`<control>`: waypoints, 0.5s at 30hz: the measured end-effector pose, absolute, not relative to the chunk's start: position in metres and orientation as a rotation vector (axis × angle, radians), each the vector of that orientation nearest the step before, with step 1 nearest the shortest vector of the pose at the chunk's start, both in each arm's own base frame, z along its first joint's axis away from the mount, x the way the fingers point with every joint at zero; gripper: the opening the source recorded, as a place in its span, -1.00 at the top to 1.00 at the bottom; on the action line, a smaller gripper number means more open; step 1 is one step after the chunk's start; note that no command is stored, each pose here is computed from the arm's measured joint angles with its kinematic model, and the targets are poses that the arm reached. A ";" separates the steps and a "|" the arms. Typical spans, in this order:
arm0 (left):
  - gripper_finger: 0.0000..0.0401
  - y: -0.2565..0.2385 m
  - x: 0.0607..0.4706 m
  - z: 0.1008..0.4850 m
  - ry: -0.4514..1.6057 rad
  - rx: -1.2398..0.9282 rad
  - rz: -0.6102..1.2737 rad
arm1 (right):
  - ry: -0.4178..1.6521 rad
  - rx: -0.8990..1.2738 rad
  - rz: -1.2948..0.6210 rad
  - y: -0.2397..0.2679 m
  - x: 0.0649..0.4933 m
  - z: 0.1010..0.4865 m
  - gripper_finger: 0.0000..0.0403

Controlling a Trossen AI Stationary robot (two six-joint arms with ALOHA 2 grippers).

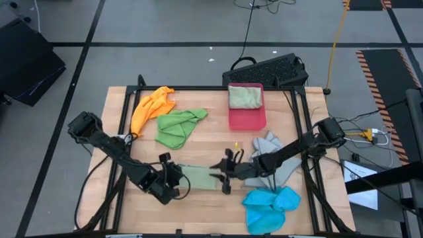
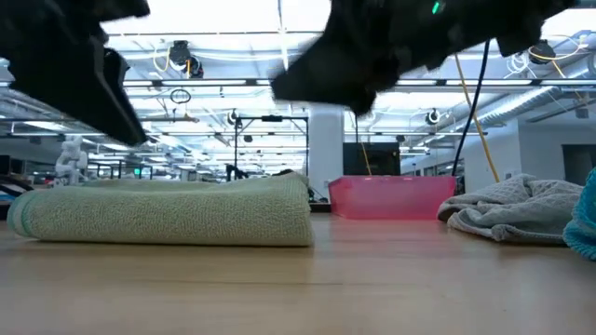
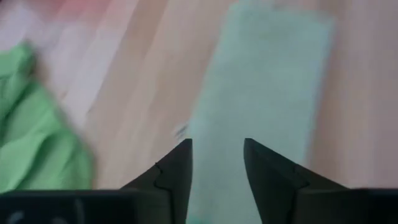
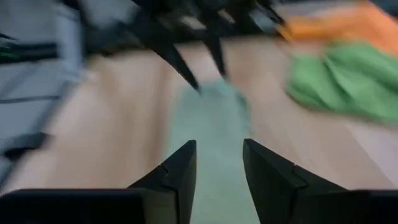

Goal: Fold microfiber towels
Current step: Fold the light green microfiber cloth

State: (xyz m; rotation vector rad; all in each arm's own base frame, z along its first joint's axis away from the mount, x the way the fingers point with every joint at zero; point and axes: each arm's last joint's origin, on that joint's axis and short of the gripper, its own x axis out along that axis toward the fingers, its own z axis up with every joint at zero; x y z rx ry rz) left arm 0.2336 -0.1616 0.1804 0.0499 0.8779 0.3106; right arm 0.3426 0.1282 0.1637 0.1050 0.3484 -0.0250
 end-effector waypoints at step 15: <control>0.63 -0.135 0.206 0.114 0.735 -0.032 0.338 | 0.287 0.068 -0.050 0.117 0.366 0.093 0.75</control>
